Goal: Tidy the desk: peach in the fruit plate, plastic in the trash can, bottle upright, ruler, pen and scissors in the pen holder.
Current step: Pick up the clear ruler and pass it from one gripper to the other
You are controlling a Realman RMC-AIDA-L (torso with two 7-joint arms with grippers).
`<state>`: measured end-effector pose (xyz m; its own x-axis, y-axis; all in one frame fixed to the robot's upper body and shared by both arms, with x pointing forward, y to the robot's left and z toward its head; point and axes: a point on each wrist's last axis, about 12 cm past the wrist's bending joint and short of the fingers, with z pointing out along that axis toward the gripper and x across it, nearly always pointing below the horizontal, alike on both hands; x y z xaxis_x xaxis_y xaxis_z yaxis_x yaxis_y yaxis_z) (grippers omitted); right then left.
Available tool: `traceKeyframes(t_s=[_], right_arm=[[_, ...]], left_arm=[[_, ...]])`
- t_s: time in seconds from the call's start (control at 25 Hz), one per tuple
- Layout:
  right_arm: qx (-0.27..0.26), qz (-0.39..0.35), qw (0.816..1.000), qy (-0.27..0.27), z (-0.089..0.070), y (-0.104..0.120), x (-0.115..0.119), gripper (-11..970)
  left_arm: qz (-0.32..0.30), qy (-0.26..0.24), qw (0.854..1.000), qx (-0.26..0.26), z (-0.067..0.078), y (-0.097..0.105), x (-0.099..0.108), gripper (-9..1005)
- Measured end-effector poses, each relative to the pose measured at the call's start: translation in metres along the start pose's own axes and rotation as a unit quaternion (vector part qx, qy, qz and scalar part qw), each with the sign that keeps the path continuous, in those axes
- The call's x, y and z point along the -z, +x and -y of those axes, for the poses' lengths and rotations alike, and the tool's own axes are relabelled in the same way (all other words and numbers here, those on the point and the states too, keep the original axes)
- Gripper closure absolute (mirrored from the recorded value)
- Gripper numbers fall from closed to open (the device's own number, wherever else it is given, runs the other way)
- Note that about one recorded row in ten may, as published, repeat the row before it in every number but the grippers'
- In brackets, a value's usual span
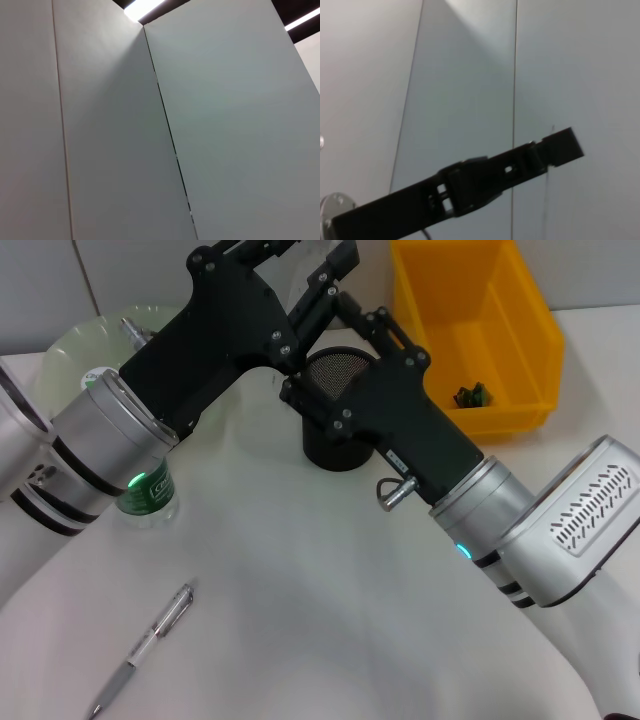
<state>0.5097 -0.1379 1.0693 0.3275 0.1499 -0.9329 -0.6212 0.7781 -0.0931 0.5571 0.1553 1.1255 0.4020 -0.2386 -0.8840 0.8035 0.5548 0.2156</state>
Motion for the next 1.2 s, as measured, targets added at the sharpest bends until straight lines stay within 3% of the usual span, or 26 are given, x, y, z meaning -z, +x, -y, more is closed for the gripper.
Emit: traceKeyframes(t_s=[0.36,0.56,0.76,1.2], right_arm=[[0.001,-0.013,1.0,-0.018,-0.004,0.003,-0.006,362],[-0.002,-0.012,1.0,-0.011,-0.003,0.002,-0.008,521],[-0.003,-0.011,1.0,-0.008,-0.003,0.002,-0.009,529],[-0.005,-0.028,1.0,0.001,-0.001,0.005,-0.017,693]], left_arm=[[0.001,0.002,1.0,-0.007,0.0,0.0,-0.001,601],[0.0,0.003,1.0,-0.007,0.0,0.0,-0.002,600],[-0.002,0.003,1.0,-0.007,0.0,0.0,-0.002,600],[-0.003,0.012,1.0,-0.009,0.003,0.001,-0.004,599]])
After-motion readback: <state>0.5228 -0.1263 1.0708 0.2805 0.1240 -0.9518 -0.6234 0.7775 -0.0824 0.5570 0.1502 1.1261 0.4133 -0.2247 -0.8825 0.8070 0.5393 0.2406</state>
